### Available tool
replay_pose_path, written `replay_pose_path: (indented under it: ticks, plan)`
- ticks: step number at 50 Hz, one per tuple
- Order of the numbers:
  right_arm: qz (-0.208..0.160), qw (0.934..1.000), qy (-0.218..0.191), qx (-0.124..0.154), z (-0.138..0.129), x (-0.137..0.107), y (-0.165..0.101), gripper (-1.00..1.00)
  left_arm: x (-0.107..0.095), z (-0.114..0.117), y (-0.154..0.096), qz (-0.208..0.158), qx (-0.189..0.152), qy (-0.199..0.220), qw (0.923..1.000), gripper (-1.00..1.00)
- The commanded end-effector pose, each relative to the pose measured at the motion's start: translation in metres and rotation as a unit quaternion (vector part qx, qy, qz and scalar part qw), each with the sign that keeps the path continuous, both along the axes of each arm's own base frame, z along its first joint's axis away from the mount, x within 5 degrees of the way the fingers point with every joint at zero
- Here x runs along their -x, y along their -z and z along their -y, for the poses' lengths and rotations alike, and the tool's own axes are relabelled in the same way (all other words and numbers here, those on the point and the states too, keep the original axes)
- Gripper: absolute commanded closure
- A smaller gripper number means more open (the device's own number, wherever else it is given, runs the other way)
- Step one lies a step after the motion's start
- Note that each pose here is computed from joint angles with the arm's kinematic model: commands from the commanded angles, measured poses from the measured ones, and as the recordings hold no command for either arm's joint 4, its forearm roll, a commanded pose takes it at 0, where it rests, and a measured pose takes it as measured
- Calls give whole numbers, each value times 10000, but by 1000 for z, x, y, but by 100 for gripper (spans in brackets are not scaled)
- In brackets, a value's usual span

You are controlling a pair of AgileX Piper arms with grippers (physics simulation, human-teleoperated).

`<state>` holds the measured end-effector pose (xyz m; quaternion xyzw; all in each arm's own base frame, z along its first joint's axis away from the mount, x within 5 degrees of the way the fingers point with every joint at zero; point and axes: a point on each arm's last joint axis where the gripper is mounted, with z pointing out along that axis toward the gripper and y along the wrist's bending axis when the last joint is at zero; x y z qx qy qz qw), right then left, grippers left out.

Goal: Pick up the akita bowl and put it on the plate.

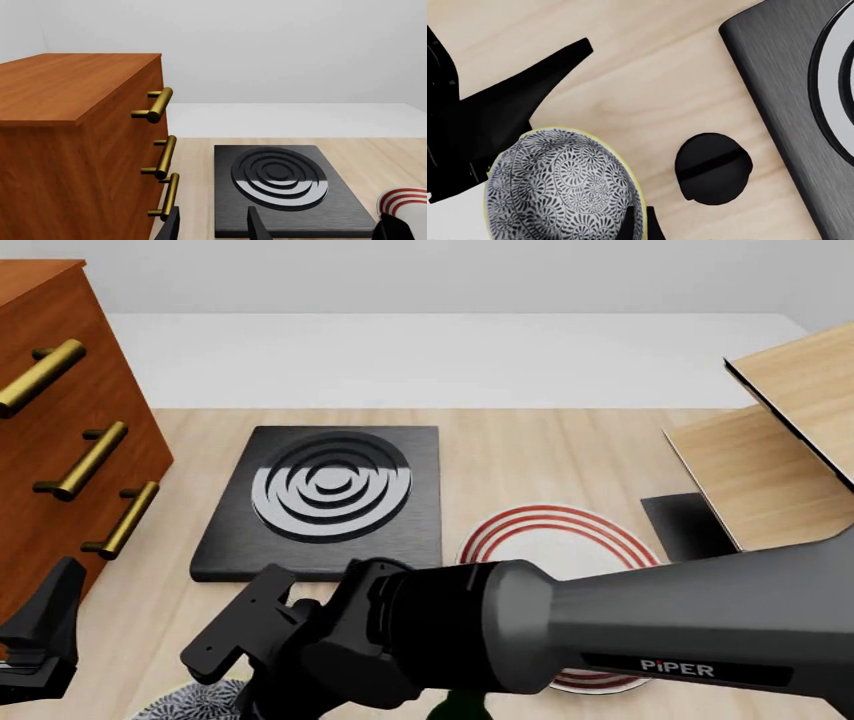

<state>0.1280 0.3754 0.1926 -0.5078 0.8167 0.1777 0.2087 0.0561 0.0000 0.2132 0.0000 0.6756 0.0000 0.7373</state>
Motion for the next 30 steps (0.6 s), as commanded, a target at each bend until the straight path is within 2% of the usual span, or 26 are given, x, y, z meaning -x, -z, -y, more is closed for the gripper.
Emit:
replay_pose_path:
  ticks: [1,10,14,30]
  plan:
    - [145,9998,-127,-11,5,2,-14,100,0,0,0,0,0,0,10000,-100]
    - [262,9994,-145,-150,8,-3,-31,100,0,0,0,0,0,0,10000,-100]
    - [364,9988,-21,-329,12,-14,-49,100,0,0,0,0,0,0,10000,-100]
    - [690,9950,251,-680,30,-44,-92,100,0,0,0,0,0,0,10000,-100]
